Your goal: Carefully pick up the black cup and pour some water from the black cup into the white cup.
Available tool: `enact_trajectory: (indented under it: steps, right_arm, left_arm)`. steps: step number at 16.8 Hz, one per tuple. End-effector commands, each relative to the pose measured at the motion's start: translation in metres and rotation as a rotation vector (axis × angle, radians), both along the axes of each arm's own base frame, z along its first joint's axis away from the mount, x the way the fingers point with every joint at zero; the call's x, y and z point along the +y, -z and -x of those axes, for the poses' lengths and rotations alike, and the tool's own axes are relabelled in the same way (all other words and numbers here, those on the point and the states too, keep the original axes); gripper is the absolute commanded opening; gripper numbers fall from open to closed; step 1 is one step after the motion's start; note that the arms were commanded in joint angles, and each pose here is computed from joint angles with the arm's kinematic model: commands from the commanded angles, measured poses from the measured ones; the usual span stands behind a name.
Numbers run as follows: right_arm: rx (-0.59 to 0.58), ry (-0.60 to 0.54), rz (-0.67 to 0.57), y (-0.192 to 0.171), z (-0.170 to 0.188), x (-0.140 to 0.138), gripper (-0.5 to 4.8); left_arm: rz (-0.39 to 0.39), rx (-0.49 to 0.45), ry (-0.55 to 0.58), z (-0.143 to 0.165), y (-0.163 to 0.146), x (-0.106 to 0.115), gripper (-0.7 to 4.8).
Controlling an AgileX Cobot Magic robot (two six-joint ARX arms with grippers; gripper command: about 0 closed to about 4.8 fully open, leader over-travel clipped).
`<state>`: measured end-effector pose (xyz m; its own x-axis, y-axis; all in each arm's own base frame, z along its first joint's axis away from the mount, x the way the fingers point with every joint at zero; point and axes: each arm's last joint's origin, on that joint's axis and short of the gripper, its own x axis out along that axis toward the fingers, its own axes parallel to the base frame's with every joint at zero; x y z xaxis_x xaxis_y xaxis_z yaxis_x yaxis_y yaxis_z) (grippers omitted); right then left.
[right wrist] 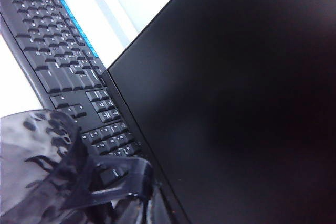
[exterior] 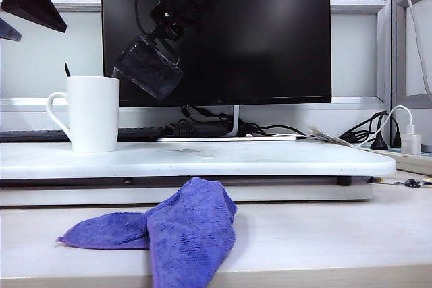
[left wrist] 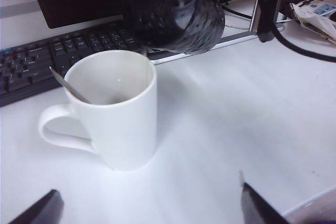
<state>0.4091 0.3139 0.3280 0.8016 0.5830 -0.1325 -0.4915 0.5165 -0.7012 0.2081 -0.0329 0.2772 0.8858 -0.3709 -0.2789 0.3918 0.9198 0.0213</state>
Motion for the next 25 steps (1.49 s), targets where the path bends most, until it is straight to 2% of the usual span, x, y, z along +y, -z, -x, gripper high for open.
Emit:
enact_trajectory:
  steps: [1,6,18,25]
  right_arm:
    - [-0.102,-0.008,-0.036,-0.018,0.003,-0.001,-0.07]
    - [-0.117,-0.01,-0.047,-0.02,0.004,0.001,-0.07]
    - [-0.204,-0.05,0.053,-0.02,0.014,0.013,-0.07]
    - [-0.243,-0.04,0.059,-0.023,0.014,0.013,-0.07]
  left_arm:
    - [-0.002,-0.013,0.003,0.001,-0.002,0.0,4.79]
    - [-0.002,-0.012,0.003,0.001,-0.002,0.0,4.79]
    - [-0.002,-0.007,0.003,0.003,-0.002,0.0,4.79]
    - [-0.002,-0.008,0.003,0.004,-0.003,0.0,4.79]
